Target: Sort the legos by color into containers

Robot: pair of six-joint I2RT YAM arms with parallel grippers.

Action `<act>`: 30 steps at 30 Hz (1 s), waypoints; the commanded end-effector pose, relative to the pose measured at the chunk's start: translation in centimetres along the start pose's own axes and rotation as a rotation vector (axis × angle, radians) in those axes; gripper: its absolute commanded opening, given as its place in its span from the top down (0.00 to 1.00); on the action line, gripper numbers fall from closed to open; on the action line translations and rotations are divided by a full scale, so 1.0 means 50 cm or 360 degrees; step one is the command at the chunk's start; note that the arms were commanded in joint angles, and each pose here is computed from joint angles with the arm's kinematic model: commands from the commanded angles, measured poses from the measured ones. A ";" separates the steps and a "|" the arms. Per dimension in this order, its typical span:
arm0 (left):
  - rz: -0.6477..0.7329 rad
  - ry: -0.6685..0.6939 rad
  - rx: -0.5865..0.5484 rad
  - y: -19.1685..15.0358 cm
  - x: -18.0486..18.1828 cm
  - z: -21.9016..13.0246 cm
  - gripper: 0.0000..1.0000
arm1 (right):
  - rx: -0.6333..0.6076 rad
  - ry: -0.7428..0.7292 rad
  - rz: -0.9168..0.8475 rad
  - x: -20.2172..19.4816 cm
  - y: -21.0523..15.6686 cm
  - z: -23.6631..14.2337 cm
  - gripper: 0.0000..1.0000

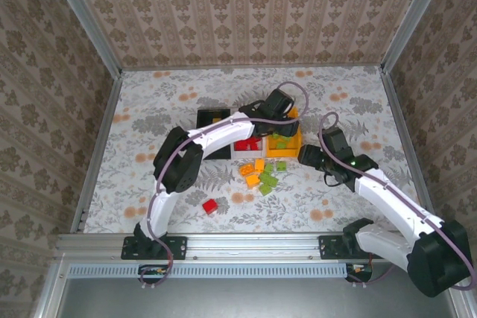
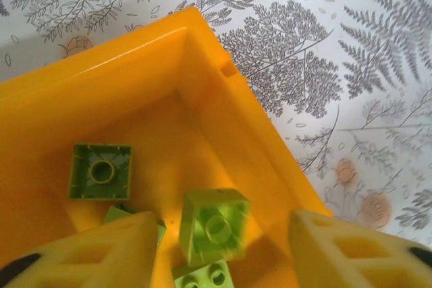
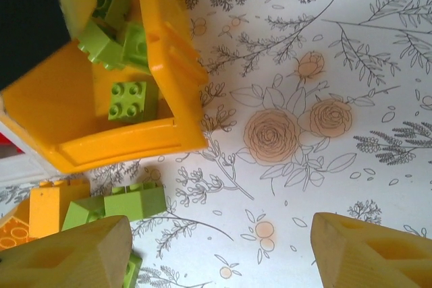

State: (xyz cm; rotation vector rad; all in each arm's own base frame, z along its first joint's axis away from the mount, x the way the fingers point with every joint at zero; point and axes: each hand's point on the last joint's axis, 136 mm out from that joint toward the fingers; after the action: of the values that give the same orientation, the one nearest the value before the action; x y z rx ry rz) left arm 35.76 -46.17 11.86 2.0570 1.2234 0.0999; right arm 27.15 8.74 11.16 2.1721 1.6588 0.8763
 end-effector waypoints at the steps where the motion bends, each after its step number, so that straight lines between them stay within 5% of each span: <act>1: -0.0043 -0.0136 -0.0147 0.070 -0.045 -0.071 0.34 | 0.0009 0.0112 -0.0046 0.017 -0.009 -0.006 0.27; 8: -0.0086 -0.0311 -0.0414 0.098 -0.073 -0.249 0.12 | 0.0100 0.0273 -0.0168 0.081 -0.028 0.008 0.28; 9: -0.0087 -0.0318 -0.0434 0.088 -0.070 -0.274 0.01 | 0.0131 0.0278 -0.0216 0.095 -0.036 0.016 0.28; 19: -0.0179 0.0023 -0.0590 -0.131 0.071 -0.457 0.00 | 0.0260 0.0117 -0.0399 0.148 -0.070 0.103 0.32; 30: -0.0412 0.0173 -0.0616 -0.266 0.198 -0.525 0.00 | 0.0367 0.0052 -0.0409 0.153 -0.091 0.173 0.41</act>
State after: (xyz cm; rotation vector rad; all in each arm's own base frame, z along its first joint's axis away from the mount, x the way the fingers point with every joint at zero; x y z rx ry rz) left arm 20.68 -22.07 21.30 1.5879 1.3134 0.2800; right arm 28.79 17.98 3.60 2.0454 2.1103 0.6515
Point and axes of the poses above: each hand's point on the last joint's axis, 136 mm out from that joint toward the fingers, its own z axis out along the fingers, its own x axis along the line the jaws close on, y = z × x, and after that the axes turned 1 degree about -z, right-handed
